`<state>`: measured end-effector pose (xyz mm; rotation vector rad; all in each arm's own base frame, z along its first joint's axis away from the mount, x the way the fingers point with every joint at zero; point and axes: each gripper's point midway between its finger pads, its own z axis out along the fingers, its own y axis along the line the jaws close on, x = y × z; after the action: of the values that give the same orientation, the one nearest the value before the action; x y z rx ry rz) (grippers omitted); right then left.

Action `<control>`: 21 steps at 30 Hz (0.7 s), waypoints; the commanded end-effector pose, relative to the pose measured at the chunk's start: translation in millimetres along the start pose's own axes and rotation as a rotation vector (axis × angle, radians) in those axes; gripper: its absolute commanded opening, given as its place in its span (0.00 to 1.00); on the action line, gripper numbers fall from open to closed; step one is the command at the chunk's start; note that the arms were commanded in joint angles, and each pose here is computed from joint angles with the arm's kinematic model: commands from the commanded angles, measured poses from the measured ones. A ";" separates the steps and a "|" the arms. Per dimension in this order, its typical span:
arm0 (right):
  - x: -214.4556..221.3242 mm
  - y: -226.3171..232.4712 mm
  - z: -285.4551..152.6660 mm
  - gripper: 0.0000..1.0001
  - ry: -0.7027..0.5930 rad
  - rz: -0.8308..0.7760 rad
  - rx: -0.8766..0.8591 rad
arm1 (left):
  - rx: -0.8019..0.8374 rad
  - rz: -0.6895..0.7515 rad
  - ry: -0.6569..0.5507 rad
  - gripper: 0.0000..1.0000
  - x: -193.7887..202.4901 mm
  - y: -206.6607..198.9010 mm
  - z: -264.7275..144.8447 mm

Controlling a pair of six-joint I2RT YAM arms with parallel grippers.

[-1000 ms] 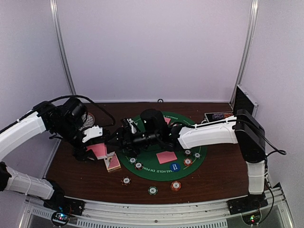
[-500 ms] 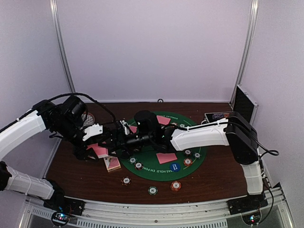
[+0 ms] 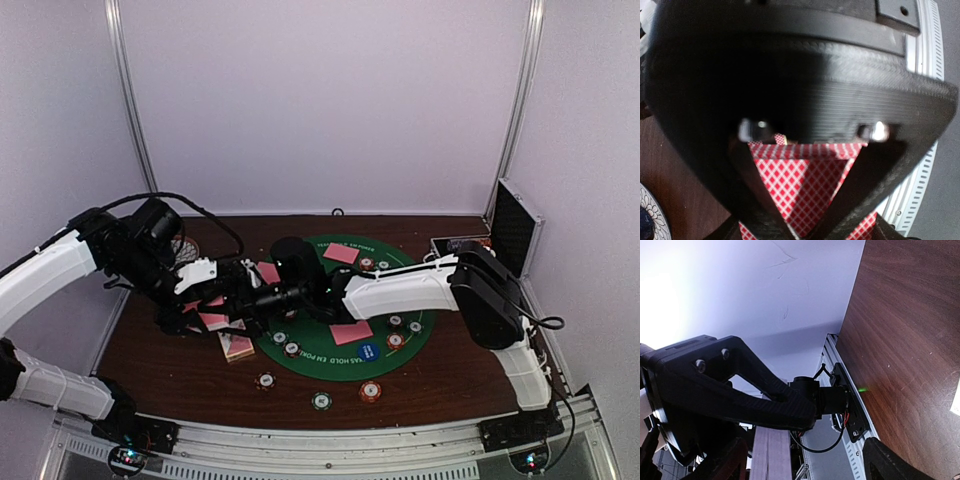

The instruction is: Distribute texas hold em gaming equipment

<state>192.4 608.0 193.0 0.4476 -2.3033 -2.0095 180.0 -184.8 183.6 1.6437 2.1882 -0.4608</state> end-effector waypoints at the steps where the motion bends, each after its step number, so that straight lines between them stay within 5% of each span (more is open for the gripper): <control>1: 1.0 7.4 0.9 0.82 0.021 -0.006 -0.018 | 0.002 0.002 -0.044 0.00 -12.8 1.6 -7.6; 21: -0.2 -8.9 -46.2 0.69 -0.009 0.032 0.079 | 0.003 0.002 -0.046 0.00 -11.1 0.0 -7.5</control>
<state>202.4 575.1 186.8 0.4128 -2.3523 -1.9531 177.6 -184.4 181.5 1.6531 2.2095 -0.4750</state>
